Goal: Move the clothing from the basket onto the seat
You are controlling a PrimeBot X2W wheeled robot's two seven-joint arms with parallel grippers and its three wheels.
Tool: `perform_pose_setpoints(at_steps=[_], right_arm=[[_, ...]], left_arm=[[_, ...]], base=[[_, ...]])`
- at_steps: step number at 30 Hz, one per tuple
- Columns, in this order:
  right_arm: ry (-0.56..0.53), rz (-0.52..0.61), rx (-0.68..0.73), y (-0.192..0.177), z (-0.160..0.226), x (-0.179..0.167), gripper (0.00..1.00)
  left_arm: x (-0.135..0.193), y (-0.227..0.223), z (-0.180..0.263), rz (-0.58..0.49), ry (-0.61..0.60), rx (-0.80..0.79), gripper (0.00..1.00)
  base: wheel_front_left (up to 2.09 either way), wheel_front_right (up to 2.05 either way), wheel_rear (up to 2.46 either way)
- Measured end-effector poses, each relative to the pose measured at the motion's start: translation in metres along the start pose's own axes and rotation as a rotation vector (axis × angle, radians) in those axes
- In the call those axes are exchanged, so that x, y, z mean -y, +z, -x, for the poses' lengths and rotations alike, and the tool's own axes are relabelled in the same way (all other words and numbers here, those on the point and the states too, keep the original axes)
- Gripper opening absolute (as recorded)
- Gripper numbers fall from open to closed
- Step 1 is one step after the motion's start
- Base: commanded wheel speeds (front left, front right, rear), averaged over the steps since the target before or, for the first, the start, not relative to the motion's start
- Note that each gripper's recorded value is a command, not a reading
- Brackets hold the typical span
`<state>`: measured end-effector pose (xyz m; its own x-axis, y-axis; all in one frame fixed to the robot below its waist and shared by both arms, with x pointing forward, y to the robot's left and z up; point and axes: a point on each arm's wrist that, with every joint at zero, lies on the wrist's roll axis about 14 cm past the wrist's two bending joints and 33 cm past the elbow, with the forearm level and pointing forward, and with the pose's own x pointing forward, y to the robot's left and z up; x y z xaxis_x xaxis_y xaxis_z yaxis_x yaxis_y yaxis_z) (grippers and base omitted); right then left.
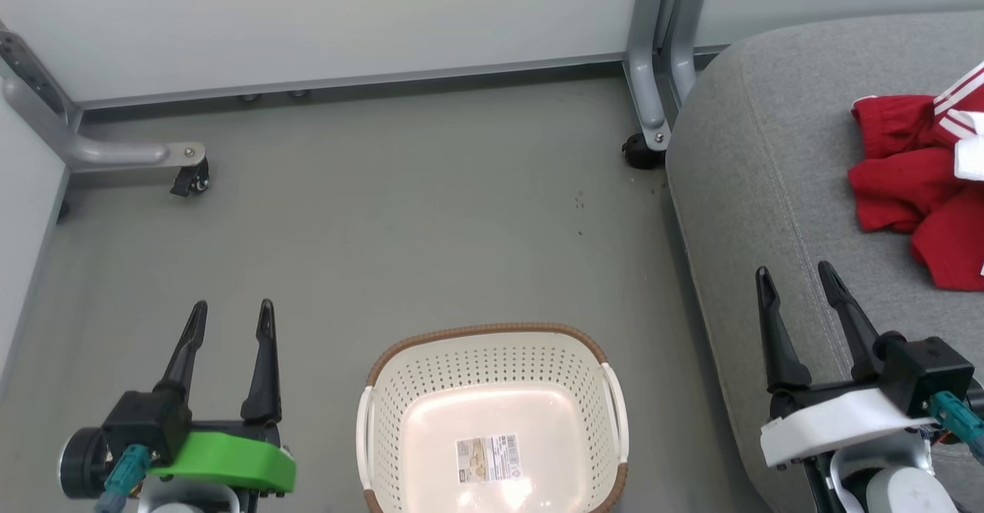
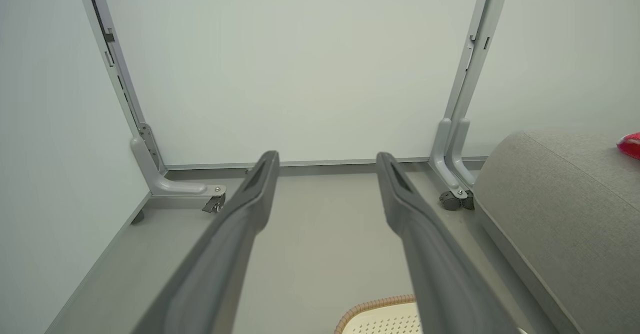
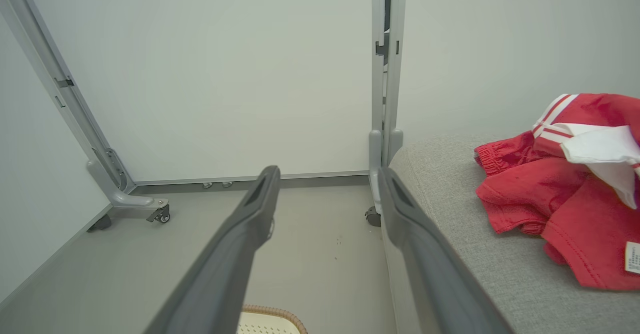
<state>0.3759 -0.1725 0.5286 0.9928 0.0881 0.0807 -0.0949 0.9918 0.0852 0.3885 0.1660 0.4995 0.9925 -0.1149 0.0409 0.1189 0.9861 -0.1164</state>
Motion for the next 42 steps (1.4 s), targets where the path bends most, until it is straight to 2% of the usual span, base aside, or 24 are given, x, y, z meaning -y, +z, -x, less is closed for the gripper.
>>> perform_pose_setpoints(at_steps=[15, 42], right_arm=[[-0.002, -0.003, -0.018, 0.006, 0.03, -0.004, 1.0], [0.02, -0.014, -0.021, 0.008, 0.032, -0.011, 1.0]], left_arm=[[0.003, -0.011, 0.027, 0.001, 0.011, -0.028, 1.0], [-0.003, -0.015, 0.035, -0.011, 0.039, -0.031, 1.0]], base=[[0.0, 0.0, 0.0], [0.0, 0.0, 0.0]])
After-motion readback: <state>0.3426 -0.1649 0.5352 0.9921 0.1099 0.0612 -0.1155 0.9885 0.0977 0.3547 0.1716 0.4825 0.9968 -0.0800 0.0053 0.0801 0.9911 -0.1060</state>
